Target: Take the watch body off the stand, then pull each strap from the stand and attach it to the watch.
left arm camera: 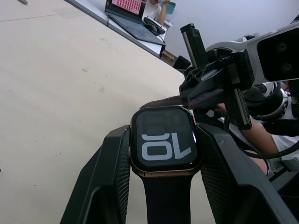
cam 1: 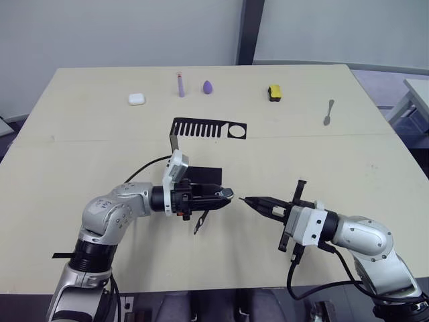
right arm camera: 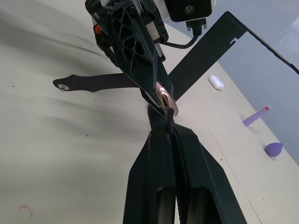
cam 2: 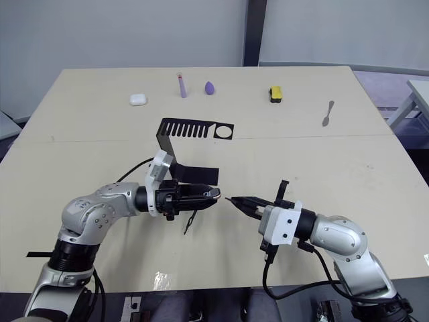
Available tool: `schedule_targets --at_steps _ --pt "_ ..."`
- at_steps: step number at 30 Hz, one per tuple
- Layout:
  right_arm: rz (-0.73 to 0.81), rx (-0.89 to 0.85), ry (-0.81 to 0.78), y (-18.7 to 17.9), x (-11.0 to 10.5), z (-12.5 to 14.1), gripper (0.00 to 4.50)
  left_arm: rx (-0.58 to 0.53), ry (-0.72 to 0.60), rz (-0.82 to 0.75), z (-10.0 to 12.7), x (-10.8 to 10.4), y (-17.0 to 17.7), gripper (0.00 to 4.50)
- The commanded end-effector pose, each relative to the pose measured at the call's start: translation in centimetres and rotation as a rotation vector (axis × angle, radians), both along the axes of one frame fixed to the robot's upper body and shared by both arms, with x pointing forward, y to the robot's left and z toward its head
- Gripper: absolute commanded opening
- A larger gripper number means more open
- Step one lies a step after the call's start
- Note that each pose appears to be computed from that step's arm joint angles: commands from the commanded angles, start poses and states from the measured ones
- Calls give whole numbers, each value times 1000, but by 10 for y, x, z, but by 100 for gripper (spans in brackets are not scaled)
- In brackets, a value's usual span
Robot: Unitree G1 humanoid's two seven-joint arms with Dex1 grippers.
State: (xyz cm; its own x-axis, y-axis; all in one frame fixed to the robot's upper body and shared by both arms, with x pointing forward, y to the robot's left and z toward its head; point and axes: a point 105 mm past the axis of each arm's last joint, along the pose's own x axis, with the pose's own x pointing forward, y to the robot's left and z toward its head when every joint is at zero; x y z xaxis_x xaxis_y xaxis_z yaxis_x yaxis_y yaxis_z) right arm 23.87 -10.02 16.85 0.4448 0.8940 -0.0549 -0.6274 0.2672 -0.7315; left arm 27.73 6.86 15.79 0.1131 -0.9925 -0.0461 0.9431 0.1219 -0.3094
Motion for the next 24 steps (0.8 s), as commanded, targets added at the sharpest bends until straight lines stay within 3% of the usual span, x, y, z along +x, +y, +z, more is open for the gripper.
schedule_targets --at_steps 1,24 --pt "-2 26 -36 1 -2 6 0 -7 -27 -22 5 -6 -5 161" --pt "10 29 -22 4 -3 -1 0 -12 -8 -19 3 -8 -6 161"
